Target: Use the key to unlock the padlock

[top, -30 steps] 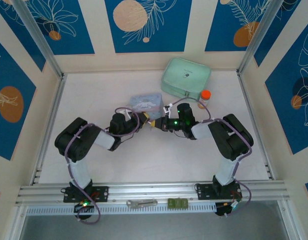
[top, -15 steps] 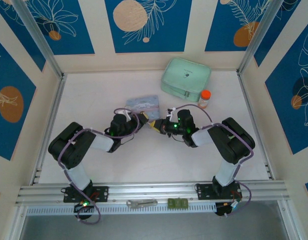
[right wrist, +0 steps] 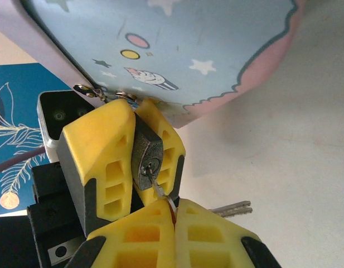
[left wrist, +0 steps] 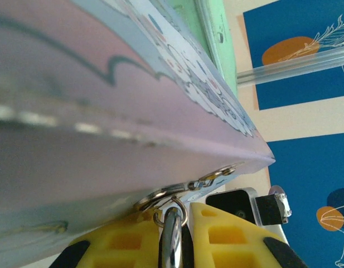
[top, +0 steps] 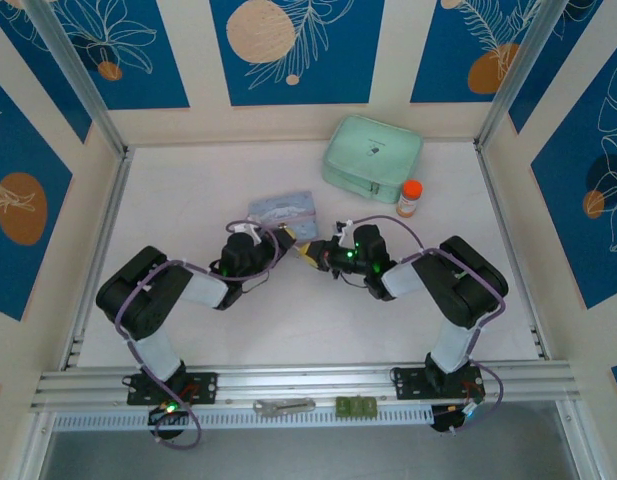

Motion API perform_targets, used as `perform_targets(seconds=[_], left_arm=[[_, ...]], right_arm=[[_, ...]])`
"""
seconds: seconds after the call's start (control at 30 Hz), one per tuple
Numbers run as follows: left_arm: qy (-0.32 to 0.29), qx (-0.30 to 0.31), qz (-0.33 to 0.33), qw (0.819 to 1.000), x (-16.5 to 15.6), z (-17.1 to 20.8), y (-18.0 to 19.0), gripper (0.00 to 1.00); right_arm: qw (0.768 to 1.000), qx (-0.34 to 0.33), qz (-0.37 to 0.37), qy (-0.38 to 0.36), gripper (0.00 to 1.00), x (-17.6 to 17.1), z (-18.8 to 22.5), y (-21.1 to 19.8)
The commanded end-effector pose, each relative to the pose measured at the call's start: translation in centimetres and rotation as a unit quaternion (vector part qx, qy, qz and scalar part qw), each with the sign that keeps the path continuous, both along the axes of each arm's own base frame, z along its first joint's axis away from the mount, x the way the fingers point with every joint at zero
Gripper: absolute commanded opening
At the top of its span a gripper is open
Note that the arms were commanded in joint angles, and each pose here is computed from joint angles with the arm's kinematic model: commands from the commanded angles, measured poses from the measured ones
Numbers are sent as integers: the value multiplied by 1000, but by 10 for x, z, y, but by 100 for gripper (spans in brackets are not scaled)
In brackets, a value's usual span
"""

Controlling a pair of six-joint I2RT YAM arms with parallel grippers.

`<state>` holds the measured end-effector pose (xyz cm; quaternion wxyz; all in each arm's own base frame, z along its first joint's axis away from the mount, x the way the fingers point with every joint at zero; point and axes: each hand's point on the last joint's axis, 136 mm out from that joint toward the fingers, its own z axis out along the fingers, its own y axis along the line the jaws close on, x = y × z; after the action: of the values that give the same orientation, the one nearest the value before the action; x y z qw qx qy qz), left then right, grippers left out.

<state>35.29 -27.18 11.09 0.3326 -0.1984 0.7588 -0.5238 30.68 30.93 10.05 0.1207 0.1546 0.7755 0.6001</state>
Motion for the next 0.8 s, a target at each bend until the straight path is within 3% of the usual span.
perform_targets(seconds=[0.0, 0.37, 0.77], left_arm=[[-23, -2, -1, 1000, -1, 2, -2, 0], [-4, 6, -57, 998, -32, -11, -22, 0], [-18, -24, -89, 996, -39, 1, -46, 0]], right_arm=[[998, 42, 20, -40, 0, 9, 30, 17], [996, 32, 51, -61, 0, 25, 43, 33], [993, 30, 82, -84, 0, 31, 42, 53]])
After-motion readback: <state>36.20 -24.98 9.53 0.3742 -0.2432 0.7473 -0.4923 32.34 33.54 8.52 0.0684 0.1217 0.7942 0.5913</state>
